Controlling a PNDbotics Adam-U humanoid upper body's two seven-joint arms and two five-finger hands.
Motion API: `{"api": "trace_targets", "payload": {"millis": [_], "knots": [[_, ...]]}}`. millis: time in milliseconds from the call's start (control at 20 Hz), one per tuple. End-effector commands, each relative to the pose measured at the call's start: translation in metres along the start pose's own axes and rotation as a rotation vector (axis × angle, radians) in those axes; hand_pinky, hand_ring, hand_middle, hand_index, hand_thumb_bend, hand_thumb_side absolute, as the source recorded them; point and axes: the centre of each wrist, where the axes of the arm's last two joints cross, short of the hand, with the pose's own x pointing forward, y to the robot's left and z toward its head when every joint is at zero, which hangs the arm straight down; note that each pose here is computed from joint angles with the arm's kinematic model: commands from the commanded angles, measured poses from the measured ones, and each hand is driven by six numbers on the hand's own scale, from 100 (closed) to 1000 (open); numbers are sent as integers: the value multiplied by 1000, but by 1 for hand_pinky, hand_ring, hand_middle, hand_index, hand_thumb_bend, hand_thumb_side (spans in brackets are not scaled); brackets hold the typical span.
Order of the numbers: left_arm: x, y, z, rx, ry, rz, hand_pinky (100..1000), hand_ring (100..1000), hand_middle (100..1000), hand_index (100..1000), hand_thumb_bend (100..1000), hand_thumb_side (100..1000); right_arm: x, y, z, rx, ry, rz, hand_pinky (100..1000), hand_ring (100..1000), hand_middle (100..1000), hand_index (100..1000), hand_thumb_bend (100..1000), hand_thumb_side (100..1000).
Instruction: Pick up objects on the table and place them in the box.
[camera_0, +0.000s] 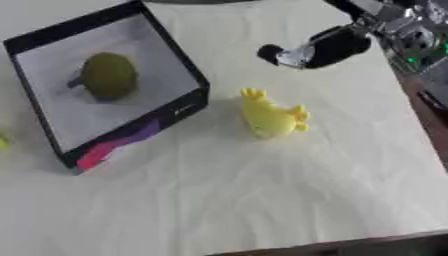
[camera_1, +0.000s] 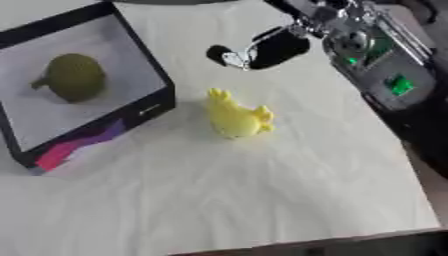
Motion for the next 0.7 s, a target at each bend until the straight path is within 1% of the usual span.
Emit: {"api": "trace_targets", "payload": {"millis": [50,300,500,700], "knots": [[6,1,-4,-17,-18,-23,834,722,747,796,100,721,4,10,2,36,2,3,958,1000,862,954,432,257],[5,-1,-3,-22,-14,-28,832,720,747,796,100,721,8,34,3,110,47,-19,960,1000,864,955,428,271],[5,-1,-2,-25,-8,-31,832,719,746,795,100,725,11,52,6,176,100,-31,961,1000,865,955,428,281],[4,-1,0,-27,3,-37,831,718,745,795,100,730,13,66,9,220,159,-43,961,1000,865,956,413,262]]}}
